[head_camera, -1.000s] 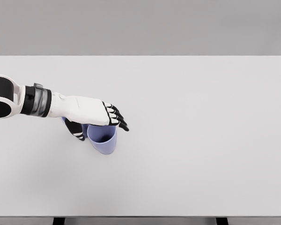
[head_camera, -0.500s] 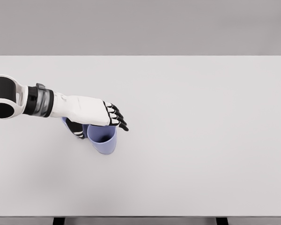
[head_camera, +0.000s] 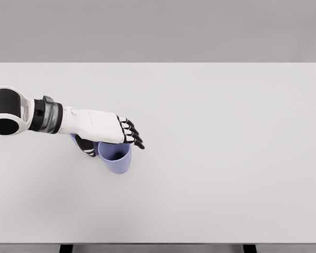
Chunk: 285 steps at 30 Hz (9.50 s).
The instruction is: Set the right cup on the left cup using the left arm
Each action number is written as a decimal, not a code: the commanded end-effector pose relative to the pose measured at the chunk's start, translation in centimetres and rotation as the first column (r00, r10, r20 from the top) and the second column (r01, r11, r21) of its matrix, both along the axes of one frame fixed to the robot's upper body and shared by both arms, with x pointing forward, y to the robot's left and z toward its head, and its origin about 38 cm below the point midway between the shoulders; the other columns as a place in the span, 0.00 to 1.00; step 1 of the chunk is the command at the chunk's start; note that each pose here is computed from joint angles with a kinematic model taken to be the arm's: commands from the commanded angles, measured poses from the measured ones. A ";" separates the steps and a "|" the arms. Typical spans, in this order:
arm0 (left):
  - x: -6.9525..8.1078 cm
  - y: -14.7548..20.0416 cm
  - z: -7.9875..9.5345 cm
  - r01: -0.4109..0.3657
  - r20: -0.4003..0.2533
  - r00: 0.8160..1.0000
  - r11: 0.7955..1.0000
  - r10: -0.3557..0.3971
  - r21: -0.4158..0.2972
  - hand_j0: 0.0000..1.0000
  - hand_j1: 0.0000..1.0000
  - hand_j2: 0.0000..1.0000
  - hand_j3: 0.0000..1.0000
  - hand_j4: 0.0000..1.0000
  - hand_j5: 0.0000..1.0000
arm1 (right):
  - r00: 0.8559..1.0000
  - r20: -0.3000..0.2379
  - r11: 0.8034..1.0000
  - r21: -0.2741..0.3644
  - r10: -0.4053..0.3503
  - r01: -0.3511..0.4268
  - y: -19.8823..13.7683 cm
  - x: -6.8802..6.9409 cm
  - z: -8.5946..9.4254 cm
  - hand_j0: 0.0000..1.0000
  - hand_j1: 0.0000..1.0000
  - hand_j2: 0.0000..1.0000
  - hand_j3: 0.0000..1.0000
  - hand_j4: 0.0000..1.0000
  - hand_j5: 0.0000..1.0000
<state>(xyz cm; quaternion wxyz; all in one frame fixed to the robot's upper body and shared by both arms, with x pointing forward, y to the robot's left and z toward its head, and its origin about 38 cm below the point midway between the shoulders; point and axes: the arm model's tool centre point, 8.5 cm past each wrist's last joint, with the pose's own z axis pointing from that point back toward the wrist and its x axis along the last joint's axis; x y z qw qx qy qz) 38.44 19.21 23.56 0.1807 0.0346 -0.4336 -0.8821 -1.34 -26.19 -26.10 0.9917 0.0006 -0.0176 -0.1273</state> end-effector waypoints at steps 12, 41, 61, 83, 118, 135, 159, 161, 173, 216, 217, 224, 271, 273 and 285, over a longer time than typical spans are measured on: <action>-0.1 0.0 -0.3 0.002 -0.009 1.000 1.000 -0.002 -0.002 0.83 0.83 0.83 0.83 0.83 0.83 | 1.000 0.000 1.000 0.000 0.000 0.000 0.0 0.0 0.0 1.00 1.00 1.00 1.00 1.00 1.00; -0.2 0.2 1.1 0.043 0.012 0.999 0.999 -0.042 -0.024 0.67 0.67 0.67 0.67 0.67 0.67 | 1.000 0.000 1.000 0.000 0.000 0.000 0.0 0.0 0.0 1.00 1.00 1.00 1.00 1.00 1.00; -0.5 0.7 4.5 0.114 0.010 0.993 0.988 -0.114 -0.102 0.67 0.67 0.67 0.67 0.67 0.67 | 1.000 0.000 1.000 0.000 0.000 0.000 0.0 0.0 0.0 1.00 1.00 1.00 1.00 1.00 1.00; 0.1 2.3 9.6 0.101 0.088 0.992 0.985 -0.089 -0.140 0.67 0.67 0.67 0.67 0.67 0.67 | 1.000 0.000 1.000 0.000 0.000 0.000 0.0 0.0 0.0 1.00 1.00 1.00 1.00 1.00 1.00; 1.6 5.3 12.6 -0.032 0.255 0.966 0.998 0.045 -0.055 0.67 0.67 0.67 0.67 0.67 0.67 | 1.000 0.000 1.000 0.000 0.000 0.000 0.0 0.0 0.0 1.00 1.00 1.00 1.00 1.00 1.00; 2.0 7.5 12.3 -0.118 0.294 0.949 0.993 0.114 -0.002 0.68 0.68 0.68 0.68 0.68 0.68 | 1.000 0.000 1.000 0.000 0.000 0.000 0.0 0.0 0.0 1.00 1.00 1.00 1.00 1.00 1.00; 0.5 9.2 12.4 -0.069 0.262 0.963 0.998 0.068 -0.006 0.68 0.68 0.68 0.68 0.68 0.68 | 1.000 0.000 1.000 0.000 0.000 0.000 0.0 0.0 0.0 1.00 1.00 1.00 1.00 1.00 1.00; 0.4 9.2 12.3 -0.069 0.259 0.964 0.998 0.068 -0.005 0.68 0.68 0.68 0.68 0.68 0.68 | 1.000 0.000 1.000 0.000 0.000 0.000 0.0 0.0 0.0 1.00 1.00 1.00 1.00 1.00 1.00; 0.5 8.8 12.0 -0.056 0.249 0.967 0.998 0.056 -0.008 0.68 0.68 0.68 0.68 0.68 0.68 | 1.000 0.000 1.000 0.000 0.000 0.000 0.0 0.0 0.0 1.00 1.00 1.00 1.00 1.00 1.00; 0.7 7.9 10.5 -0.036 0.227 0.973 0.999 0.035 0.001 0.67 0.67 0.67 0.67 0.67 0.67 | 1.000 0.000 1.000 0.000 0.000 0.000 0.0 0.0 0.0 1.00 1.00 1.00 1.00 1.00 1.00; 0.7 8.0 10.2 -0.038 0.220 0.975 0.999 0.037 0.002 0.67 0.67 0.67 0.67 0.67 0.67 | 1.000 0.000 1.000 0.000 -0.002 0.002 0.0 0.0 0.0 1.00 1.00 1.00 1.00 1.00 1.00; 0.9 8.3 10.1 -0.048 0.222 0.974 0.999 0.045 0.007 0.67 0.67 0.67 0.67 0.67 0.67 | 1.000 0.000 1.000 0.000 0.000 0.000 0.0 0.0 0.0 1.00 1.00 1.00 1.00 1.00 1.00; 1.1 7.6 9.7 -0.028 0.233 0.972 0.999 0.022 0.022 0.88 0.88 0.88 0.88 0.88 0.88 | 1.000 0.000 1.000 0.000 0.000 0.000 0.0 0.0 0.0 1.00 1.00 1.00 1.00 1.00 1.00; 1.1 7.6 9.7 -0.025 0.234 0.972 0.999 0.019 0.021 0.92 0.92 0.92 0.92 0.92 0.92 | 1.000 0.000 1.000 0.000 0.000 0.000 0.0 0.0 0.0 1.00 1.00 1.00 1.00 1.00 1.00; -0.3 11.2 14.2 -0.076 0.250 0.963 0.993 0.097 -0.092 1.00 1.00 1.00 1.00 1.00 1.00 | 1.000 0.000 1.000 0.000 0.000 0.000 0.0 0.0 0.0 1.00 1.00 1.00 1.00 1.00 1.00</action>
